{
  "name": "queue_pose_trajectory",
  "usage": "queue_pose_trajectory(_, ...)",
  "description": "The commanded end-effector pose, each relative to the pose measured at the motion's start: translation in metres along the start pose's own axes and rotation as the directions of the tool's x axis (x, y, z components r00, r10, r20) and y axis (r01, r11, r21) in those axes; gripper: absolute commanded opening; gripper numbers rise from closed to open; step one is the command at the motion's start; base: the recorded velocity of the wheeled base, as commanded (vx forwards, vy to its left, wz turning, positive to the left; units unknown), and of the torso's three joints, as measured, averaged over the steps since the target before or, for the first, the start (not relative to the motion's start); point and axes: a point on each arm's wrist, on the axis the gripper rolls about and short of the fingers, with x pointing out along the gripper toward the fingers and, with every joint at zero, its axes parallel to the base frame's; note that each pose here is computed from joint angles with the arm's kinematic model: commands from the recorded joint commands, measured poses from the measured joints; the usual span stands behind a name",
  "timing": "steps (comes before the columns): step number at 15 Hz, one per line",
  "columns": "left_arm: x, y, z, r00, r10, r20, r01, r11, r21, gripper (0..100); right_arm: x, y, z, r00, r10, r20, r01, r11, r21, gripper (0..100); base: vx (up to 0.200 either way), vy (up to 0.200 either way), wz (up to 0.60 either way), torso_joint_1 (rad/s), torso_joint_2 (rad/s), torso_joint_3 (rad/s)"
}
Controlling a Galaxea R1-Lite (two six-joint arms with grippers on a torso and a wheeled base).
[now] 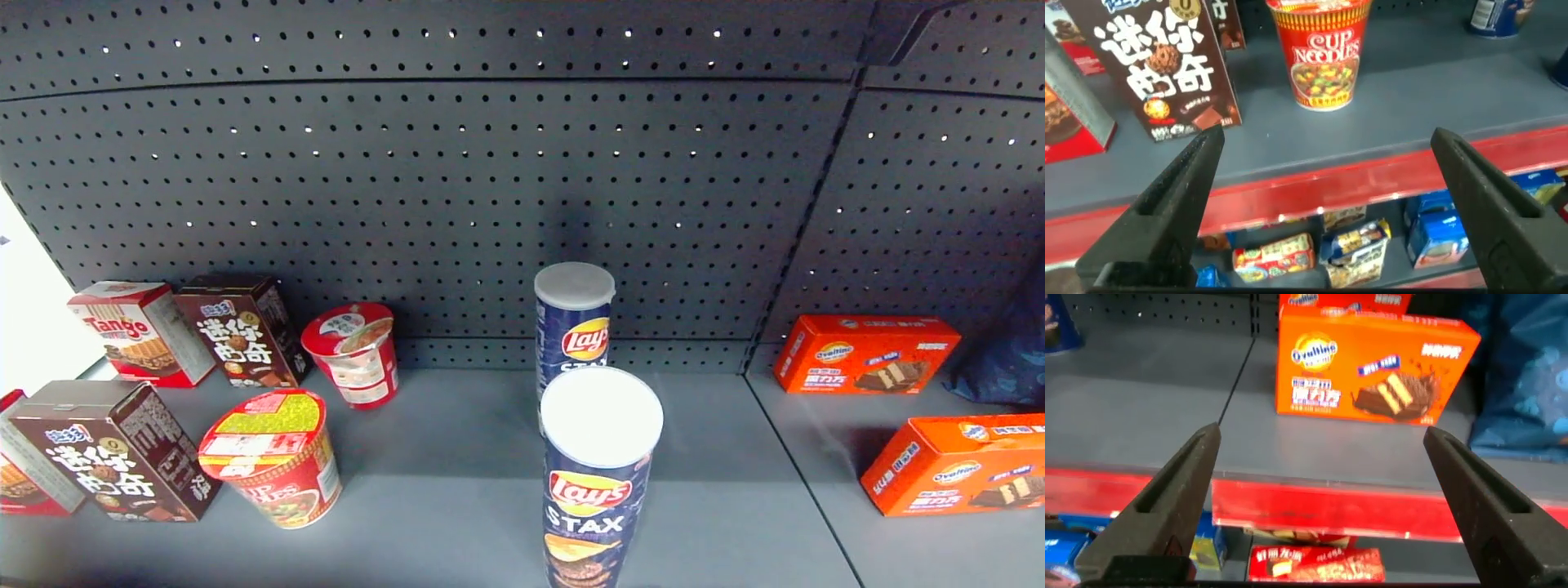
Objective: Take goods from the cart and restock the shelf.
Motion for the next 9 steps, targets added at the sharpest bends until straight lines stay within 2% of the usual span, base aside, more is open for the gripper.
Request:
queue_pose_trajectory(1,0.0002,0.0000,0.0000,1.000,0.000,-0.002,0.000,1.000,-0.002,100,0.0001,0.0000,0.0001,1.000,0.000,-0.001,0.000,1.000,0.000,100,0.000,0.000,0.00,0.000,0.00,0.000)
queue_pose_trajectory(5,0.0001,0.0000,0.0000,1.000,-0.002,-0.005,0.002,1.000,-0.010,100,0.0000,0.0000,0.0002,1.000,0.002,-0.002,-0.002,1.000,0.001,100,0.000,0.000,0.00,0.000,0.00,0.000)
queue_pose_trajectory(7,0.0001,0.0000,0.0002,1.000,0.000,-0.004,0.000,0.999,-0.033,100,0.0000,-0.0002,0.0005,1.000,-0.006,0.000,0.006,1.000,0.004,100,0.000,0.000,0.00,0.000,0.00,0.000)
queue_pose_trajectory(8,0.0000,0.0002,0.0003,1.000,0.012,-0.006,-0.012,0.999,-0.034,100,0.0000,-0.0005,0.0005,1.000,-0.020,-0.001,0.020,1.000,0.001,100,0.000,0.000,0.00,0.000,0.00,0.000)
queue_pose_trajectory(9,-0.0001,0.0012,0.0001,0.998,0.056,-0.010,-0.057,0.998,-0.017,100,-0.0001,-0.0028,0.0003,0.993,-0.122,-0.008,0.122,0.993,0.001,100,0.000,0.000,0.00,0.000,0.00,0.000)
